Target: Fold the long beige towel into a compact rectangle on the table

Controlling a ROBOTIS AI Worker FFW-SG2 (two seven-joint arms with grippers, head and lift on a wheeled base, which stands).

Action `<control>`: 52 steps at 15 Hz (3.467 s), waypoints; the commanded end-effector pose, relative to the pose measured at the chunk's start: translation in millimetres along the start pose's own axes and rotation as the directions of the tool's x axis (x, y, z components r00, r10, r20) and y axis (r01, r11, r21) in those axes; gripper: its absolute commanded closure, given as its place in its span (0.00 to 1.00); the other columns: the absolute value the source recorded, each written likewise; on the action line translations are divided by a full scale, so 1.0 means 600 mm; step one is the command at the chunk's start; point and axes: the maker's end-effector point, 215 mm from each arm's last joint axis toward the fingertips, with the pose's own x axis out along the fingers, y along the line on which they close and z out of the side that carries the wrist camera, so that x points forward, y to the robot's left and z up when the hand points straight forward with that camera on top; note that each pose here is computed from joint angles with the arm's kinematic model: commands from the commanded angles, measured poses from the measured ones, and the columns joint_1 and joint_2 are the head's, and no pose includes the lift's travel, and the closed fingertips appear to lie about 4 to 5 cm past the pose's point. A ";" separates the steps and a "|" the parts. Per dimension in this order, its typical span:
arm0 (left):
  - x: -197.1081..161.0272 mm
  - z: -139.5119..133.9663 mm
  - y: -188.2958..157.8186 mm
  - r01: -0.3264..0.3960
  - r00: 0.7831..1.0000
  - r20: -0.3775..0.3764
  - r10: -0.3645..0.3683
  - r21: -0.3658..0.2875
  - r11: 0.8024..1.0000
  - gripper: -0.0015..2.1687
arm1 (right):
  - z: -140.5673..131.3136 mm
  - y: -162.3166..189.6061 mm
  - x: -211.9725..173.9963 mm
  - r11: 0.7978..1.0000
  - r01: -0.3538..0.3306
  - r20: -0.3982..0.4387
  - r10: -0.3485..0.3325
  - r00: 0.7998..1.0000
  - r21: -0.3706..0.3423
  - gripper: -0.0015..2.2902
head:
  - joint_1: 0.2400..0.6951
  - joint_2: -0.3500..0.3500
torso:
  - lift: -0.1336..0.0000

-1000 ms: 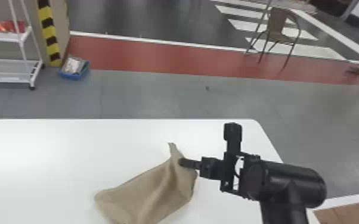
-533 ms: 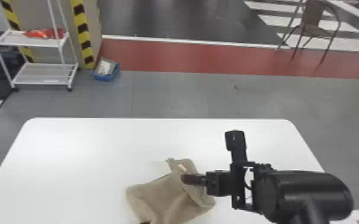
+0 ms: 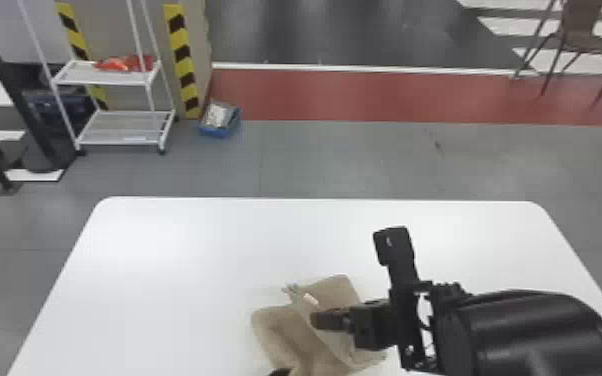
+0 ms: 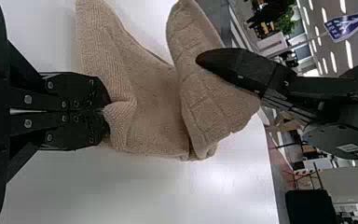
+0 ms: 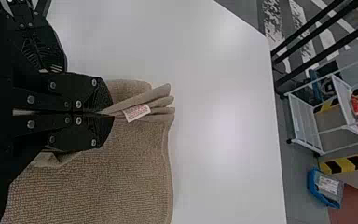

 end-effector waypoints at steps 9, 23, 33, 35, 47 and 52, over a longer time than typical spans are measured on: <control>0.002 -0.002 0.009 -0.009 1.000 -0.002 0.009 0.000 1.000 0.80 | -0.018 -0.017 0.062 0.995 0.062 -0.103 -0.070 0.992 -0.075 0.64 | 1.00 0.49 | 1.00; 0.015 -0.013 0.028 -0.018 1.000 -0.013 0.018 0.004 1.000 0.80 | -0.020 0.052 0.104 0.990 -0.065 -0.120 0.050 0.992 -0.126 0.05 | 1.00 0.61 | 1.00; 0.001 -0.086 0.103 -0.144 0.977 -0.163 0.136 -0.041 0.989 0.00 | 0.012 0.023 0.037 0.996 -0.092 0.030 0.091 0.995 0.013 0.07 | 1.00 0.62 | 1.00; -0.004 -0.108 0.116 -0.179 0.961 -0.220 0.169 -0.028 0.983 0.01 | 0.017 0.015 0.037 0.997 -0.074 0.038 0.073 0.997 0.010 0.08 | 1.00 0.64 | 1.00; -0.055 -0.167 0.149 -0.222 0.891 -0.397 0.222 0.047 0.974 0.02 | -0.008 0.031 0.057 0.998 -0.048 0.002 0.048 0.999 -0.030 0.18 | 1.00 0.81 | 1.00; -0.069 -0.155 0.148 -0.244 0.883 -0.407 0.236 0.031 0.969 0.01 | -0.019 0.052 0.106 0.995 -0.031 -0.031 0.028 0.999 -0.100 0.18 | 1.00 0.82 | 1.00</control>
